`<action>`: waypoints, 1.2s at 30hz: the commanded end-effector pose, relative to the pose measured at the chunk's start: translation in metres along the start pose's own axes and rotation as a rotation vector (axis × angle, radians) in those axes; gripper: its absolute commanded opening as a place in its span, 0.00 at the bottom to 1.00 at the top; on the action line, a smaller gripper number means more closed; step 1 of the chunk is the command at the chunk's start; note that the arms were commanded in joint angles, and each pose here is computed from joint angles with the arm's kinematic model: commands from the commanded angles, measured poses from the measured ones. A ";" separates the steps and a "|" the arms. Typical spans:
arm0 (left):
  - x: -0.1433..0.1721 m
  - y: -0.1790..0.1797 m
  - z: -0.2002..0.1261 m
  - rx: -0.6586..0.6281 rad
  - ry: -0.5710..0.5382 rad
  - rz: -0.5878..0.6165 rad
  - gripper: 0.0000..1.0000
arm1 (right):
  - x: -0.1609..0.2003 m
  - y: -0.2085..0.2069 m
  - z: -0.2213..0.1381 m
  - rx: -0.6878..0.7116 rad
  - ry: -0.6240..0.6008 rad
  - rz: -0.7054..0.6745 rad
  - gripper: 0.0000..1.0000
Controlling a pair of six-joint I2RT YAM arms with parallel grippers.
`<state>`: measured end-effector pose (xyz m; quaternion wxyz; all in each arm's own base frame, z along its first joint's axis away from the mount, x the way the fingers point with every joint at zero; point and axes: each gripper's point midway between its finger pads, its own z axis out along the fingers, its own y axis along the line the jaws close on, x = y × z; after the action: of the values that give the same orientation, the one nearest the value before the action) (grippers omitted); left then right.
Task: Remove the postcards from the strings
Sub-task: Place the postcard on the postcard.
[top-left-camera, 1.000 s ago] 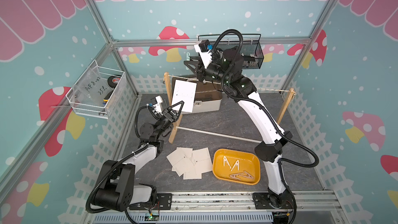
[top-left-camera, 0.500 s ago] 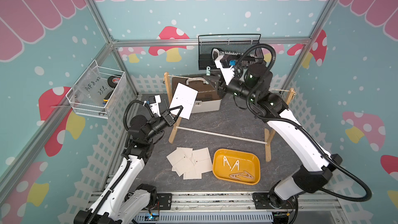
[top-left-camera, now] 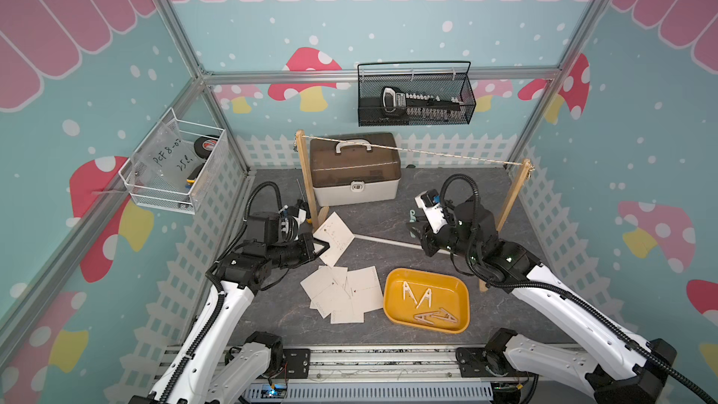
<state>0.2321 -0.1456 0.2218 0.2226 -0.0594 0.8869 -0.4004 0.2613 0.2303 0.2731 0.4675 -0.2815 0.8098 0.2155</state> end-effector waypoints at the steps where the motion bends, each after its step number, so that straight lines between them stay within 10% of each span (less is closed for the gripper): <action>1: 0.051 0.023 0.004 -0.093 0.216 -0.032 0.00 | 0.044 -0.005 -0.004 0.041 0.126 0.104 0.00; 12: 0.108 0.031 0.011 -0.230 0.547 0.122 0.00 | 0.159 -0.009 0.009 0.090 0.445 0.253 0.00; 23: 0.100 0.033 0.023 -0.336 0.629 0.222 0.00 | 0.222 -0.017 0.013 0.156 0.605 0.260 0.02; 30: 0.102 0.040 0.031 -0.368 0.672 0.220 0.00 | 0.237 -0.028 0.012 0.217 0.622 0.233 0.30; 36: 0.106 0.044 0.036 -0.385 0.705 0.220 0.00 | 0.238 -0.035 0.010 0.251 0.604 0.224 0.34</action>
<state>0.1542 -0.1701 0.1280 -0.0740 0.1136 0.9695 -0.2040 0.1903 0.1542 0.0550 0.1938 -0.1908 0.9588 0.0823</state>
